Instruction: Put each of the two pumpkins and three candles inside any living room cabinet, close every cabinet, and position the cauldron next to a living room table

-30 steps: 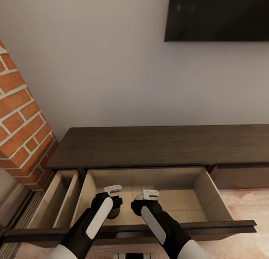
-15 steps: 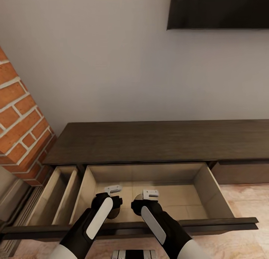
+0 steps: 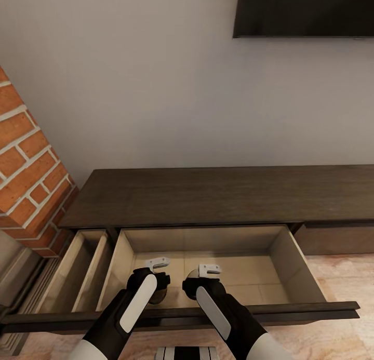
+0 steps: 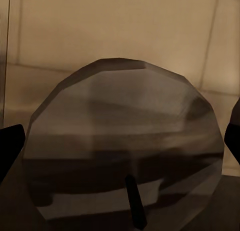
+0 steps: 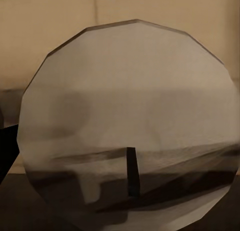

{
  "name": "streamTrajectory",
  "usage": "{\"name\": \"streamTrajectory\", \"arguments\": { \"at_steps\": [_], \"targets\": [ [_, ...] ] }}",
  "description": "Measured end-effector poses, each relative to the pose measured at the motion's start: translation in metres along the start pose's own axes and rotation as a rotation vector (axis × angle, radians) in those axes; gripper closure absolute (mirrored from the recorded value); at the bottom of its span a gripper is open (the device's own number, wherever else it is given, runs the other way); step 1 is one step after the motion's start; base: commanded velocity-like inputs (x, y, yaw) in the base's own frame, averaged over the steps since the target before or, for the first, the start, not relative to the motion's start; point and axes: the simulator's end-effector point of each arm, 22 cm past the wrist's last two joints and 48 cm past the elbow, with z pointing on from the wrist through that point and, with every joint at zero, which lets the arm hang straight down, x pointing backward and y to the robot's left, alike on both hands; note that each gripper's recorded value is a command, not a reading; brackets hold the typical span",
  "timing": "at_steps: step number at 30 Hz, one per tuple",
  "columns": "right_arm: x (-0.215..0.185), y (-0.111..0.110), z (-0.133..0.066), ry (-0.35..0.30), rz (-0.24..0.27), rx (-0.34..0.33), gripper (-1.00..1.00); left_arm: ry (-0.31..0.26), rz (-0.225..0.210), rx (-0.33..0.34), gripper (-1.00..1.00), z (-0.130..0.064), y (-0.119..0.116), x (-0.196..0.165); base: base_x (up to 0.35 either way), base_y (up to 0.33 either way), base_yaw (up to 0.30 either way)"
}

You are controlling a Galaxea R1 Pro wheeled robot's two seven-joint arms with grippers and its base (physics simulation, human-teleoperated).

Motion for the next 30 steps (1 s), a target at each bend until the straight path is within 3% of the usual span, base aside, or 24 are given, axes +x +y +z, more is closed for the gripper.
{"name": "streamTrajectory", "arguments": {
  "at_steps": [4,5,30],
  "targets": [
    [-0.0001,0.0001,0.0000,0.000,0.000,0.000,-1.00,0.000,0.000,0.000,1.00,0.0000,0.0000,0.0000,0.000,0.000,0.000],
    [-0.0001,0.0001,0.0000,0.000,-0.001,0.000,-1.00,0.000,0.000,0.000,-1.00,0.0000,0.0000,0.0000,0.000,0.000,0.000],
    [-0.0004,0.0003,0.0001,-0.002,0.000,-0.002,-1.00,0.001,-0.001,0.001,-1.00,0.0000,-0.0002,0.0002,0.000,0.000,0.000]
  ]
}}
